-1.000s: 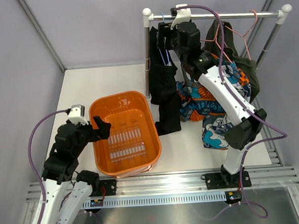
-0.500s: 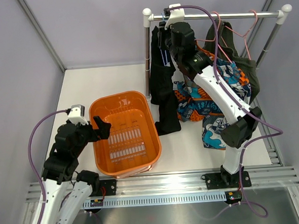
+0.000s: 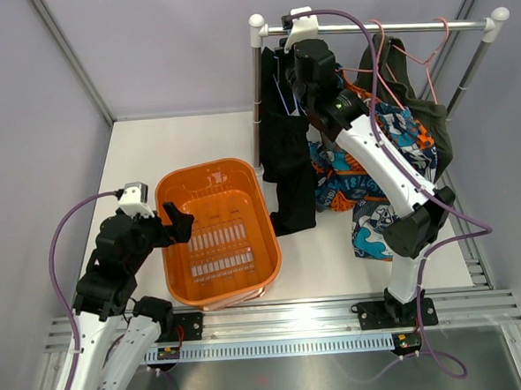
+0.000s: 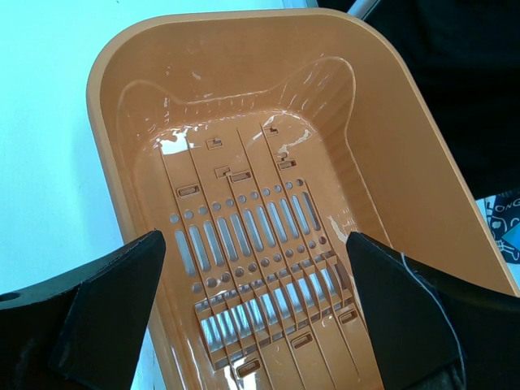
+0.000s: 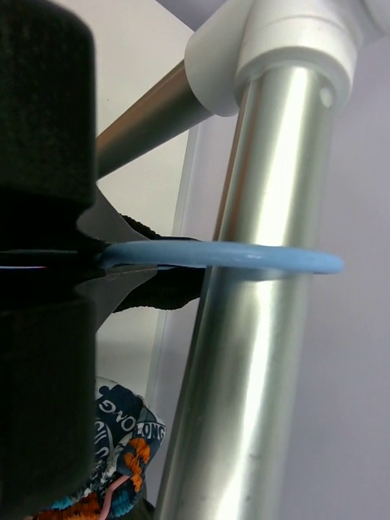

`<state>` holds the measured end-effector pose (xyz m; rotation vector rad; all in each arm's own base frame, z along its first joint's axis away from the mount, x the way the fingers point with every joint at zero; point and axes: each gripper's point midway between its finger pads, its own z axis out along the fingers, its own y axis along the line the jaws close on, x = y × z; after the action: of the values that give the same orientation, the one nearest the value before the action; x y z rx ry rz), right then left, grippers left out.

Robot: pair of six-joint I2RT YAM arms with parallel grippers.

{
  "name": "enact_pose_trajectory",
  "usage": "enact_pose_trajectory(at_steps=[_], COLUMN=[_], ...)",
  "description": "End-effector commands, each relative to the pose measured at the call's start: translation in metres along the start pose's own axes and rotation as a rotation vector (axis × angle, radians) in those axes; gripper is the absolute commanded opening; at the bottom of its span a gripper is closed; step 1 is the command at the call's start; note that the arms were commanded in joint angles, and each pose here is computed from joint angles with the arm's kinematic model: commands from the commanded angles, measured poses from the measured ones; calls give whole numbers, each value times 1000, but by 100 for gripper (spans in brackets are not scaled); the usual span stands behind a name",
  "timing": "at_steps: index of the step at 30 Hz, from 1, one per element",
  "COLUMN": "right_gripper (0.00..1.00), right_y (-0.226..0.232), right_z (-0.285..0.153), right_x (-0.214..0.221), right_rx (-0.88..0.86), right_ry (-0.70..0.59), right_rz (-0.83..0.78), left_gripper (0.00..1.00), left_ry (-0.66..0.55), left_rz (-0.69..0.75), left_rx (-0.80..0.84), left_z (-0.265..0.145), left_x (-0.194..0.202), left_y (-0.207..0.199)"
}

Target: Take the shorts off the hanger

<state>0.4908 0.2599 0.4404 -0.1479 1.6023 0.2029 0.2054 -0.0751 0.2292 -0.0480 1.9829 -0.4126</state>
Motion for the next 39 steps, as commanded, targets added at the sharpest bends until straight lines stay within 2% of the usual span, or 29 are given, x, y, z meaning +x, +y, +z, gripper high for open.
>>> enact_pose_trajectory(at_steps=[1, 5, 11, 15, 20, 24, 27, 29, 33, 39], right_gripper=[0, 0, 0, 0, 0, 0, 0, 0, 0, 0], right_y=[-18, -26, -33, -40, -52, -63, -60, -56, -48, -30], right_z=[-37, -56, -84, -104, -152, -194, -218, -225, -233, -238], right_x=[-66, -84, -85, -64, -39, -9, 10, 24, 38, 44], right_rx=[50, 50, 32, 28, 1, -24, -61, -77, -90, -101], right_ry=[-131, -177, -183, -131, -63, -15, 34, 66, 114, 154], right_rz=[11, 17, 49, 50, 96, 136, 186, 192, 191, 165], left_gripper=[99, 99, 99, 99, 99, 99, 99, 99, 99, 96], left_ry=[-54, -54, -52, -45, -44, -26, -51, -88, -86, -127], left_rz=[20, 21, 20, 38, 47, -29, -33, -15, 25, 27], left_rx=[46, 46, 47, 122, 220, 381, 382, 397, 399, 417], left_z=[-1, -1, 0, -3, -1, 4, 12, 8, 28, 53], left_x=[-13, -13, -12, -11, -15, -24, -43, -60, -71, -84], left_y=[-8, -8, -8, -21, -40, -75, -96, -122, -179, -239])
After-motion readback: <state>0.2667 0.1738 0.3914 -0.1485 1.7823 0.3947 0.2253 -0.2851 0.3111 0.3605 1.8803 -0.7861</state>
